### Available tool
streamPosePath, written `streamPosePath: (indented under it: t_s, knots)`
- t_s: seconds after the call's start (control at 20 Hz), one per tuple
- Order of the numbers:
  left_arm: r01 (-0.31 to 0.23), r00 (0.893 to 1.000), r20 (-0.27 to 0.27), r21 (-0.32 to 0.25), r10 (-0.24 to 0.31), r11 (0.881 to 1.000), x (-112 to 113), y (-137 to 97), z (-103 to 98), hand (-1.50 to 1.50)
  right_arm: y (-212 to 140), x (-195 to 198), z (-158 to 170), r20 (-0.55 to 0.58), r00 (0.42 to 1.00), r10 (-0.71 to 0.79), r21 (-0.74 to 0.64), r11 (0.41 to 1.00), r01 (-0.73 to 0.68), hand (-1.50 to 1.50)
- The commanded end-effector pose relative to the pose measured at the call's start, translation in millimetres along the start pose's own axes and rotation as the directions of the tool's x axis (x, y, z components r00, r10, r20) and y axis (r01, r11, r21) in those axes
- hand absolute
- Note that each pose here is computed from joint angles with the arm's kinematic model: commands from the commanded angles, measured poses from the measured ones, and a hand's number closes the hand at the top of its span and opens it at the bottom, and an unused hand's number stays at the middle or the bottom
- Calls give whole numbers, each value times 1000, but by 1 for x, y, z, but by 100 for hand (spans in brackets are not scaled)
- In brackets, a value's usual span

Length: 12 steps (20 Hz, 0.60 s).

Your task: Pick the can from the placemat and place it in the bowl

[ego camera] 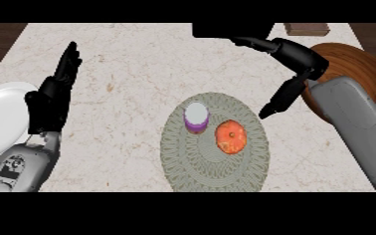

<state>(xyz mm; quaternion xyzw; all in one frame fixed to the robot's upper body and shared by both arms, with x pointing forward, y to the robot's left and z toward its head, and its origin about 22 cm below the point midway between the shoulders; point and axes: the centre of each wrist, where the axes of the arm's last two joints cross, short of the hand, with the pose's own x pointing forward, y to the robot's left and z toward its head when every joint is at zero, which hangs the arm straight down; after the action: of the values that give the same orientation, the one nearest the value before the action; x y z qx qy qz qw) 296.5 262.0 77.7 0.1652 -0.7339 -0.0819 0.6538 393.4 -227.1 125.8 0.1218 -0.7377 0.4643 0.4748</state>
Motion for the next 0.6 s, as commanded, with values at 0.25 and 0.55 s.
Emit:
streamPosePath:
  t_s: [0.25, 0.55]
  knots:
    - [-8, 1000, -6, 19, 8, 1000, -3, 11, 2, 0, 32, 33, -70, -69, 981, 181, 291, 944, -154, -150]
    - [6, 1000, -28, 25, -5, 1000, 5, 6, 13, 0, 48, 49, -80, -63, 977, 205, 425, 891, -160, -150]
